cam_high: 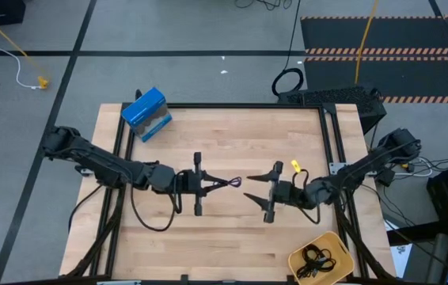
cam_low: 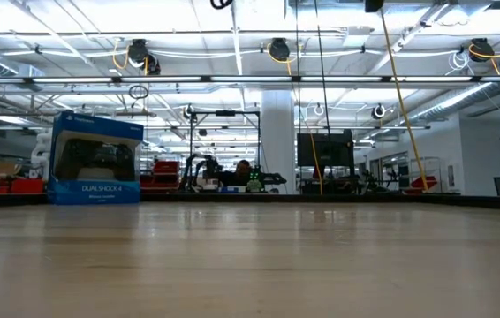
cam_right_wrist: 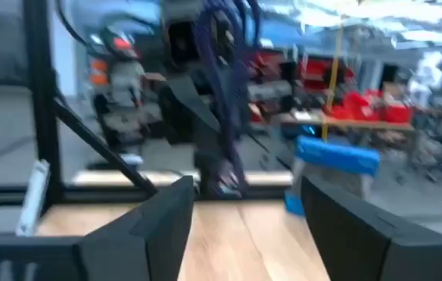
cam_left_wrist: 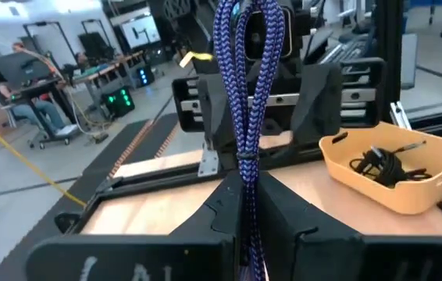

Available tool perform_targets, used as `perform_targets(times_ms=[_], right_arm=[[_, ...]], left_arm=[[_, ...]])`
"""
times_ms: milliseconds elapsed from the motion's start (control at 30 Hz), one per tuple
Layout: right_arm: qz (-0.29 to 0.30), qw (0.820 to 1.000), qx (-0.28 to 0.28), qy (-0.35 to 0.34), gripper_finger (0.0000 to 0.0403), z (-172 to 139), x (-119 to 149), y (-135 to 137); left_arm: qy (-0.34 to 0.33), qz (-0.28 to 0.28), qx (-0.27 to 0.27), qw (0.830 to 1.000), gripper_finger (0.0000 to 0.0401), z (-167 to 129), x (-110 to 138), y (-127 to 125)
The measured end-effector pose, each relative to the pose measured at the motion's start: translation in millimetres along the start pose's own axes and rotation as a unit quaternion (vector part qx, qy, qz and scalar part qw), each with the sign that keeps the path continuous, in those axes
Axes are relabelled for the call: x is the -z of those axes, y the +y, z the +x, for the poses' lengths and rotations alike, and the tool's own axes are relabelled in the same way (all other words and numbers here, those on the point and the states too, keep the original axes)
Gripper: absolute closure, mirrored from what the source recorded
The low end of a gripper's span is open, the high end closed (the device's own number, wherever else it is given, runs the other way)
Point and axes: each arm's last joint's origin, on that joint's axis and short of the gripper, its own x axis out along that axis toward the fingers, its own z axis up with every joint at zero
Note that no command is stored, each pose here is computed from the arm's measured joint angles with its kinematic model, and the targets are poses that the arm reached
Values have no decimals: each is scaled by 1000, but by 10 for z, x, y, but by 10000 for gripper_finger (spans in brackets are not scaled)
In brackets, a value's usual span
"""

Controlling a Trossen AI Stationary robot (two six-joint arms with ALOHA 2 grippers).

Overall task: Pick and place USB-C Cables
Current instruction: Put the blue charger cable into the yellow bin

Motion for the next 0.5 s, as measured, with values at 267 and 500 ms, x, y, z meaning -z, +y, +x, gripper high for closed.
perform_targets(times_ms=[267, 500], right_arm=[[31, 998, -16, -61, 154, 125, 45, 13], [38, 995, -24, -93, 162, 228, 137, -1]], left_arm=[[-14, 9, -2, 1000, 369, 115, 68, -33], [-27, 32, 1, 999, 369, 222, 153, -58]])
